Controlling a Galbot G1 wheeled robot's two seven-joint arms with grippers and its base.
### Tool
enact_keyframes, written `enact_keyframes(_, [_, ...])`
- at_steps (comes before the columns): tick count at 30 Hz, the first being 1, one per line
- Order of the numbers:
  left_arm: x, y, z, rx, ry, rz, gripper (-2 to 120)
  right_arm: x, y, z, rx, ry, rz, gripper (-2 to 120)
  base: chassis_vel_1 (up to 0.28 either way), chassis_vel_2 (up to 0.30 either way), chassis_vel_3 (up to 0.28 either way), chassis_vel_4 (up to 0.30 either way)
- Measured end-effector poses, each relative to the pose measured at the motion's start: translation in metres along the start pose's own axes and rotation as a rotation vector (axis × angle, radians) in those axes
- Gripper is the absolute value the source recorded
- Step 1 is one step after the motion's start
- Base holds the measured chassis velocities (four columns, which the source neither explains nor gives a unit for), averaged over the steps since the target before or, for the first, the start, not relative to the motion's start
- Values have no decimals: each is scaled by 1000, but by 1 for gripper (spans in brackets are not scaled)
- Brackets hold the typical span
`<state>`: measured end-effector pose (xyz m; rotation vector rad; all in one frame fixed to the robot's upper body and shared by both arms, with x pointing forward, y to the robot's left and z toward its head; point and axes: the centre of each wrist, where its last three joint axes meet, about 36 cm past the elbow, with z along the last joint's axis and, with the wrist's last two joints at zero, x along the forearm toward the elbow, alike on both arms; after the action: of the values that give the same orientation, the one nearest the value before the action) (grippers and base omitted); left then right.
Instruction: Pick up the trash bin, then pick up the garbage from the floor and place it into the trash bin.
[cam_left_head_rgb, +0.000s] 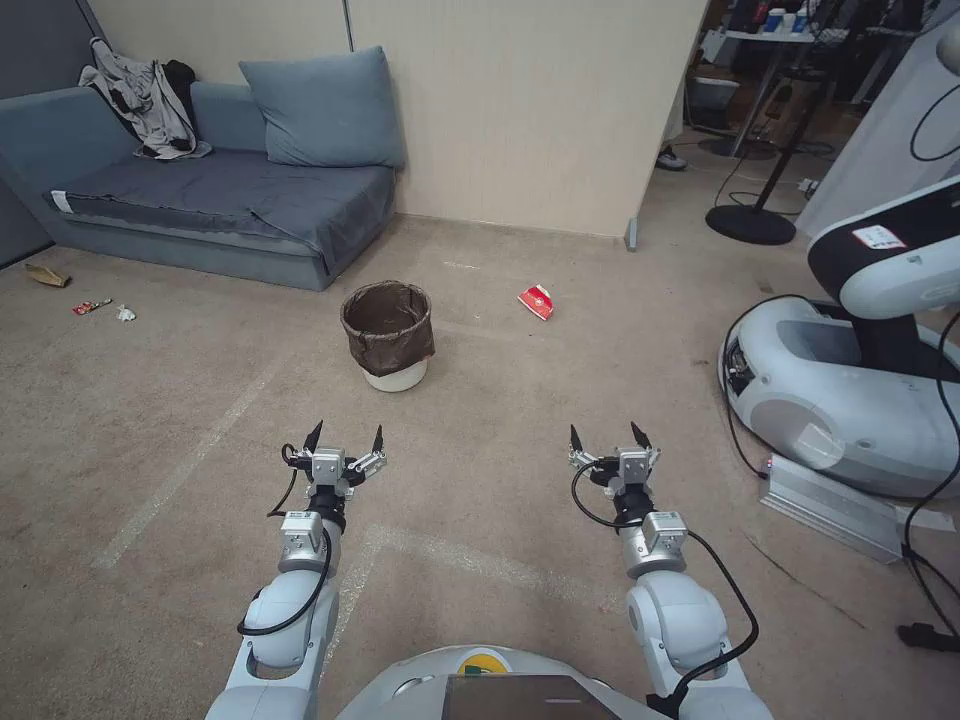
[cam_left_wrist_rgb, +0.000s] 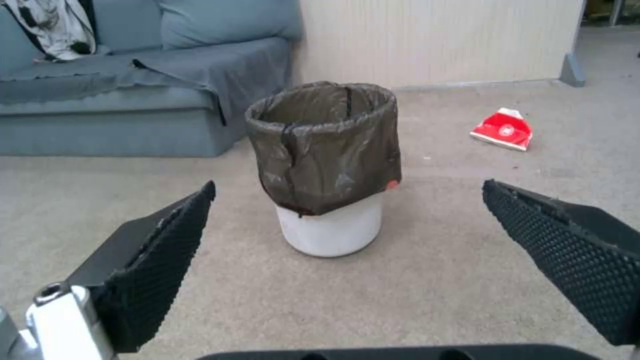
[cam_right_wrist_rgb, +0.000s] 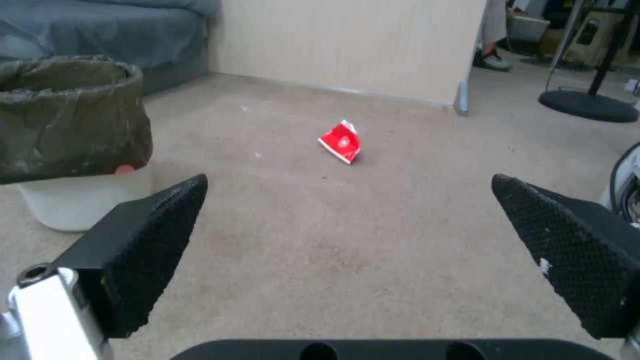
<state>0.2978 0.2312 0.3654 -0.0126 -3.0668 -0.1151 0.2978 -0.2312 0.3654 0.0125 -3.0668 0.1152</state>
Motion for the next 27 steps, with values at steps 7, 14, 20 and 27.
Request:
enact_keyframes(7, [0, 0, 0, 0, 0, 0, 100, 0, 0, 0, 0, 0, 0, 100, 0, 0, 0, 0])
enact_keyframes(14, [0, 0, 0, 0, 0, 0, 100, 0, 0, 0, 0, 0, 0, 100, 0, 0, 0, 0])
enact_keyframes(20, [0, 0, 0, 0, 1, 0, 100, 0, 0, 0, 0, 0, 0, 100, 0, 0, 0, 0])
enact_keyframes(27, [13, 11, -44, -6, 14, -42, 100, 18, -15, -46, -22, -55, 97, 100, 0, 0, 0, 0])
